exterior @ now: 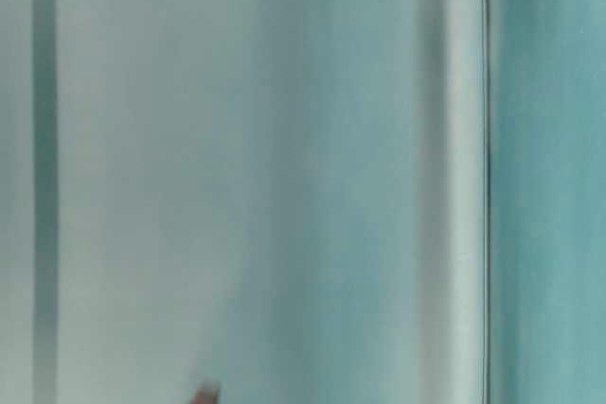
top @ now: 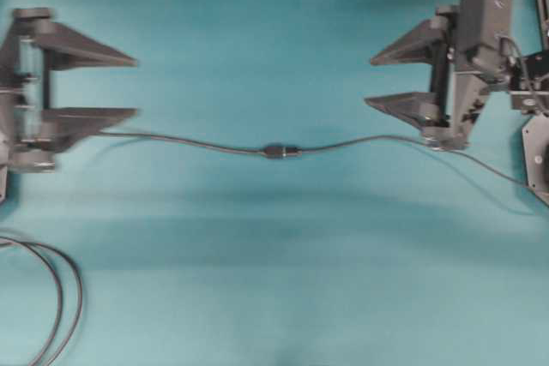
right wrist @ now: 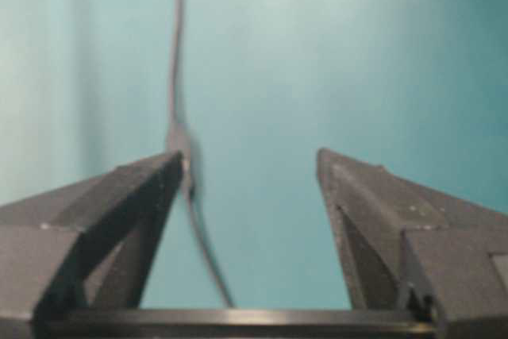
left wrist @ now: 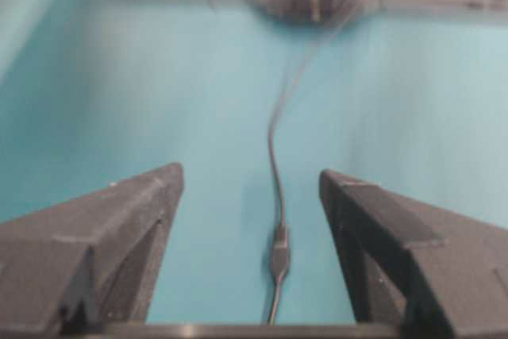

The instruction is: Insert the USB using both arms.

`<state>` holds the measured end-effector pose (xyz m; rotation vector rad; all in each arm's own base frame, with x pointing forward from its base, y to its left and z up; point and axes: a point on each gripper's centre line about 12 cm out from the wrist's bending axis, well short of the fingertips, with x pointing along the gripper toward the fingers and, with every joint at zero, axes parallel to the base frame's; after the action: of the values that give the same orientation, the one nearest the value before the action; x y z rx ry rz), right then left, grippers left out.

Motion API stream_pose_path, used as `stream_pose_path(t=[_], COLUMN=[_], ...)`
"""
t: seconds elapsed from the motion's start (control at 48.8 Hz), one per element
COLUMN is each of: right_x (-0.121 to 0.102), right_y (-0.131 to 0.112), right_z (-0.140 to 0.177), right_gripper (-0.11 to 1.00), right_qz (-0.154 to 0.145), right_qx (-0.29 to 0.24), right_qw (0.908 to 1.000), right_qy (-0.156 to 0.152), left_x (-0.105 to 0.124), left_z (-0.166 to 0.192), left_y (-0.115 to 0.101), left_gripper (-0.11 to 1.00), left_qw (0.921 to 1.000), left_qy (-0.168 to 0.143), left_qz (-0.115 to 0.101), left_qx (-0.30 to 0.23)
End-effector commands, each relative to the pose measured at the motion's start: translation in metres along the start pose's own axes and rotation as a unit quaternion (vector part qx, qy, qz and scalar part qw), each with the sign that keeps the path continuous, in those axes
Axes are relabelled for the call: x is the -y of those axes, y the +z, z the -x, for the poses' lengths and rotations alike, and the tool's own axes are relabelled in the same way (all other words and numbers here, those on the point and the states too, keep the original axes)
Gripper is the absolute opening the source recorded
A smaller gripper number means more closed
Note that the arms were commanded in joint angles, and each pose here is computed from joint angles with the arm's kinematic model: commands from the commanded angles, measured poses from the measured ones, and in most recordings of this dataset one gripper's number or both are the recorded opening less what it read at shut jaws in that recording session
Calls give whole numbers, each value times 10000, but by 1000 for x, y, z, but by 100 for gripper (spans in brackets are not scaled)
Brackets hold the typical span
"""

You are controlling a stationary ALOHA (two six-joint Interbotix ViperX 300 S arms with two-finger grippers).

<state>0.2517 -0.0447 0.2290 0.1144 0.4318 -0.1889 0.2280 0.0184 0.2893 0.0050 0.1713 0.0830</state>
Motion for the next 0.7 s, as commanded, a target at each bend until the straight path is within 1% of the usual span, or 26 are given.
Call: stream_pose_path(t=[0.0, 0.082, 0.185, 0.267, 0.328, 0.41, 0.451, 0.615, 0.677], right_x=[1, 4, 12, 20, 23, 23, 23, 20, 18], right_y=[6, 12, 13, 10, 6, 1, -4, -23, -27], right_z=[18, 38, 65, 82, 90, 92, 90, 84, 83], right_gripper=[77, 80, 81, 81, 81, 81, 81, 82, 82], right_qz=[42, 64, -25, -136, -165, -102, -14, 496, 587], right_qx=[333, 672, 1085, 1310, 1400, 1429, 1357, 1105, 1077], right_qw=[9994, 9976, 9931, 9885, 9864, 9859, 9870, 9897, 9900], right_qy=[3, -127, -453, -747, -850, -864, -858, -763, -692], left_x=[2, 3, 2, 2, 2, 0, 0, -3, -4], left_z=[16, 26, 35, 38, 39, 40, 40, 45, 47], left_y=[3, -2, -8, -14, -19, -25, -27, -35, -40], left_gripper=[85, 85, 85, 85, 85, 85, 85, 85, 85], left_qw=[9997, 9999, 9996, 9996, 9997, 9998, 9997, 9986, 9981], left_qy=[-39, -98, -122, -111, -87, -35, -6, 123, 147], left_qz=[-103, -128, -186, -215, -212, -216, -215, -159, -152], left_qx=[239, 46, -155, -140, -104, -8, 88, 491, 580])
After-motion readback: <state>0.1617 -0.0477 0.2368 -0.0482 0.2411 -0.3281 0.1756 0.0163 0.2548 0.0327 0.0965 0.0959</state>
